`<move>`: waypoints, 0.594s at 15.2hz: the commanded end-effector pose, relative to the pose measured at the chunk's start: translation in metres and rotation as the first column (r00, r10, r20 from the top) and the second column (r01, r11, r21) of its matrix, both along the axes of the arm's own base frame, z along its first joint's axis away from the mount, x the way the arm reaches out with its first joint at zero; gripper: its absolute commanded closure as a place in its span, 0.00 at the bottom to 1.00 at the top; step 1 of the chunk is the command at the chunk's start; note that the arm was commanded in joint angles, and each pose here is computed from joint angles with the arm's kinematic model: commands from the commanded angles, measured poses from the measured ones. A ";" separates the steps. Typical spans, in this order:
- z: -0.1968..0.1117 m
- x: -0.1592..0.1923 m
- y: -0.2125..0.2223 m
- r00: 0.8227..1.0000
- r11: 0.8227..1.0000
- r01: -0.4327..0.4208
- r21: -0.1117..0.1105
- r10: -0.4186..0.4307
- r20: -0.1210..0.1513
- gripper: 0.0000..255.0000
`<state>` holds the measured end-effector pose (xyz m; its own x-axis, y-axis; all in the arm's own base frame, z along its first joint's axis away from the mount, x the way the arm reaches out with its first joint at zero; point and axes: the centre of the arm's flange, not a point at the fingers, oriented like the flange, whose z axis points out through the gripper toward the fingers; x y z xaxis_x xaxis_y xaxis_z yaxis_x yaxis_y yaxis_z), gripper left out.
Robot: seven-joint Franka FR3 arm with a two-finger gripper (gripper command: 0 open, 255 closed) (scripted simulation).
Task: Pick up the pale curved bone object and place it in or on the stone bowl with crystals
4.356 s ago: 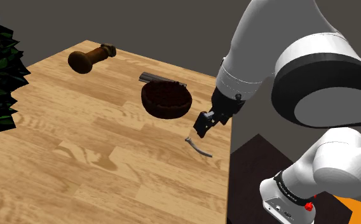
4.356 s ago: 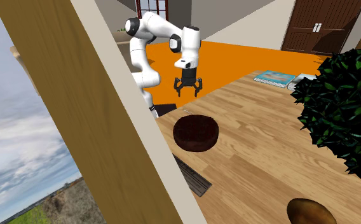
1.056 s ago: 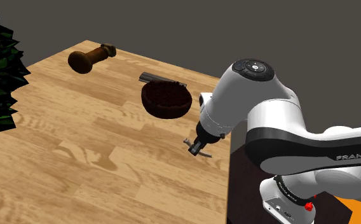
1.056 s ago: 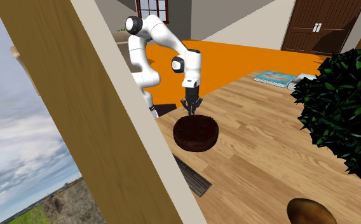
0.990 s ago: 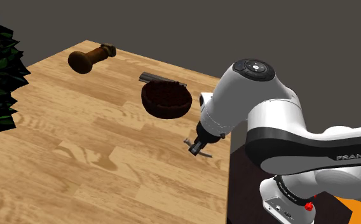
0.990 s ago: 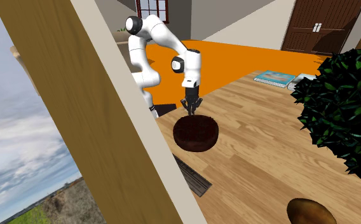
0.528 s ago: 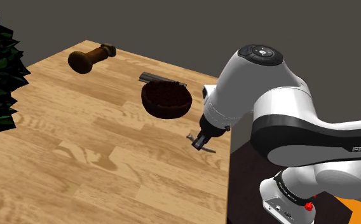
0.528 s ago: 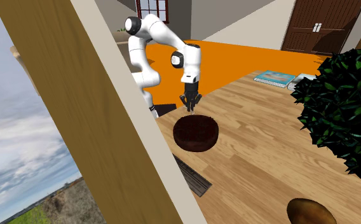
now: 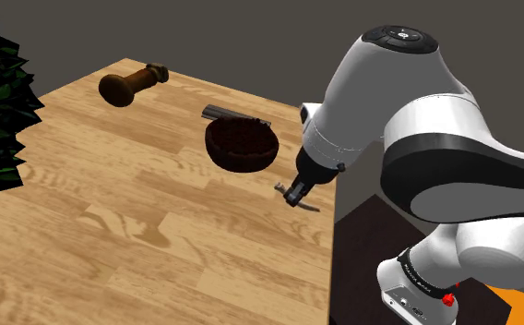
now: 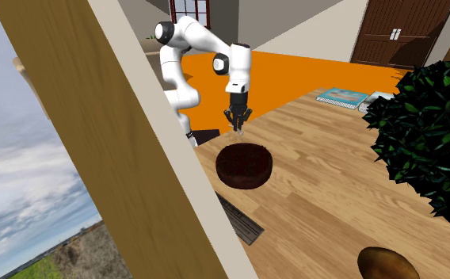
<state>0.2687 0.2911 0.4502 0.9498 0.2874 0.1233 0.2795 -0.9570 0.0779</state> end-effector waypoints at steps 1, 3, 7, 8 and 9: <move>0.011 0.000 0.001 1.000 1.000 0.000 0.000 0.000 0.000 1.00; 0.021 0.000 0.001 1.000 1.000 0.000 0.000 0.000 0.000 1.00; 0.042 0.000 0.001 1.000 1.000 0.000 0.000 0.000 0.000 1.00; 0.047 0.000 0.001 1.000 1.000 0.000 0.000 0.000 0.000 1.00; 0.053 0.000 0.001 1.000 1.000 0.000 0.000 0.000 0.000 1.00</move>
<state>0.2699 0.2923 0.4966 0.9499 0.2873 0.1232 0.2794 -0.9570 0.0777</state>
